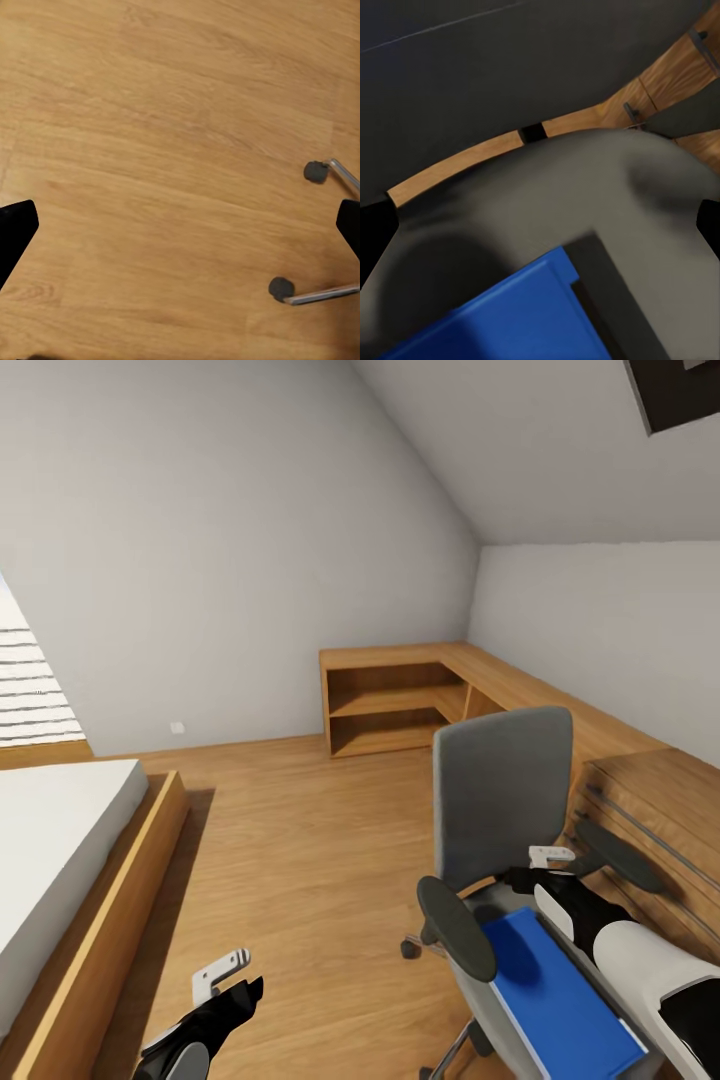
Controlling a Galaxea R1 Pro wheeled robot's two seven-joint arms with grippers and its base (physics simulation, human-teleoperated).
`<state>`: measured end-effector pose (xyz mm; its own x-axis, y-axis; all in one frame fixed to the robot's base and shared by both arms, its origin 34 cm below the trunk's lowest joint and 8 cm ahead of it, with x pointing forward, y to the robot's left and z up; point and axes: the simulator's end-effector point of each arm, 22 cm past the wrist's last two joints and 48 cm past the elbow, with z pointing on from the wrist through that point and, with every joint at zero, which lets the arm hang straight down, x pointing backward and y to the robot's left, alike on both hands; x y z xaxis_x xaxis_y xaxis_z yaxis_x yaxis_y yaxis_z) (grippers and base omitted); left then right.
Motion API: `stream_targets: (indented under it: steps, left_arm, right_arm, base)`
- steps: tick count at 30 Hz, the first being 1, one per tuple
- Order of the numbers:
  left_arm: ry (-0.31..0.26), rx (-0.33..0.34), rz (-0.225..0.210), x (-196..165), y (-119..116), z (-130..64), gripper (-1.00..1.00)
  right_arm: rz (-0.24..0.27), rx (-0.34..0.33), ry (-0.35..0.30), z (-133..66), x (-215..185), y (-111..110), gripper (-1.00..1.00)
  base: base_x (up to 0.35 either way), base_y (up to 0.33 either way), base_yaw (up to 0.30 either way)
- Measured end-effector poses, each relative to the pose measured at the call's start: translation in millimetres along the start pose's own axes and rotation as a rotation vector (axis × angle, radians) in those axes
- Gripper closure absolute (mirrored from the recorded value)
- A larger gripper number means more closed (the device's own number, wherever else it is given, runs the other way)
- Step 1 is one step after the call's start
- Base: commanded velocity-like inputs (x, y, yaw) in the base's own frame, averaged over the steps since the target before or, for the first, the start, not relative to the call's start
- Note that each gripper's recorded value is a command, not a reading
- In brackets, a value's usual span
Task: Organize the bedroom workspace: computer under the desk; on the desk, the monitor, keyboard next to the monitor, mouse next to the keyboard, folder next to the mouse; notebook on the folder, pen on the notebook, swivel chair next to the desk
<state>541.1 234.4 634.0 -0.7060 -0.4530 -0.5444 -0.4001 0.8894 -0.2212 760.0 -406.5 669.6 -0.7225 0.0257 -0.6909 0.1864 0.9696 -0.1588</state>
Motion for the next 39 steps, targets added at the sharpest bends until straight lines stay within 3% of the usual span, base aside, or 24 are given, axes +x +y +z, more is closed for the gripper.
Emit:
stream_targets:
  steps: [39]
  left_arm:
    - [0.000,-0.005,0.000,46.4,20.4,54.9,-1.00]
  right_arm:
    - [0.001,-0.001,-0.002,46.2,55.9,10.3,-1.00]
  base:
    - [0.000,0.000,0.000]
